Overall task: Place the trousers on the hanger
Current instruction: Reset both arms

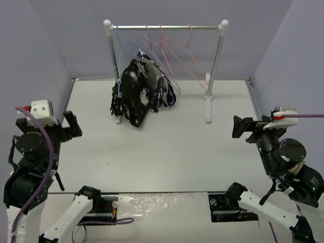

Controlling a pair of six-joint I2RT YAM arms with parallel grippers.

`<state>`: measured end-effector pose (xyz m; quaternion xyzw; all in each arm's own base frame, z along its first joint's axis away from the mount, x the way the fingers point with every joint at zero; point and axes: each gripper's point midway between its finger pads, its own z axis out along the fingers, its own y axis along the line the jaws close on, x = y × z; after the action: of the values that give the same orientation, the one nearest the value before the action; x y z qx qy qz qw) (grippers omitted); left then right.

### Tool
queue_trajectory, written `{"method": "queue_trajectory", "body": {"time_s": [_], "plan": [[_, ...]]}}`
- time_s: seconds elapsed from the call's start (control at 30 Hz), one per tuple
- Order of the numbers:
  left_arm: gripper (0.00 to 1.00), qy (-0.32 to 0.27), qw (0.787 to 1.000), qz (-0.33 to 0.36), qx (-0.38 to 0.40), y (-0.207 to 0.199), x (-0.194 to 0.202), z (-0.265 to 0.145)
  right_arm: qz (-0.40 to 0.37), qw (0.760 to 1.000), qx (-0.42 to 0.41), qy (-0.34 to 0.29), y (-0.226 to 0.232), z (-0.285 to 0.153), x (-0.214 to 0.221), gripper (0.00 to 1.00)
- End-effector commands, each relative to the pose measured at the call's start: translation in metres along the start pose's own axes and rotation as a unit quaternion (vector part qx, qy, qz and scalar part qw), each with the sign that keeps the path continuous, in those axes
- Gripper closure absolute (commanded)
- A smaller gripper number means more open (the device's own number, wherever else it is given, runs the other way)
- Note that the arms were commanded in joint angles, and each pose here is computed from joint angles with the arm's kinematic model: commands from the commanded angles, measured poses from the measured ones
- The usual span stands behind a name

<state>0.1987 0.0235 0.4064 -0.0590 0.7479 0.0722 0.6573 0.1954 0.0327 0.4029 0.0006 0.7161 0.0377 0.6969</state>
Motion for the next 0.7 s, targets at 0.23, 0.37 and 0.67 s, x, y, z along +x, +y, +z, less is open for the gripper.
{"method": "queue_trajectory", "body": {"time_s": [0.23,0.37,0.67], "plan": [[0.03,0.112,0.992,-0.016,-0.049,0.024,0.088,-0.029,0.016,0.999,0.041,-0.012,-0.007,0.008,0.008,0.0],[0.03,0.116,0.991,-0.017,-0.06,0.028,0.093,-0.032,0.027,0.999,0.034,-0.011,-0.002,0.011,0.01,0.0],[0.03,0.133,0.989,-0.004,-0.061,0.025,0.097,-0.024,0.039,0.998,0.041,-0.013,0.0,0.014,0.008,0.0]]}}
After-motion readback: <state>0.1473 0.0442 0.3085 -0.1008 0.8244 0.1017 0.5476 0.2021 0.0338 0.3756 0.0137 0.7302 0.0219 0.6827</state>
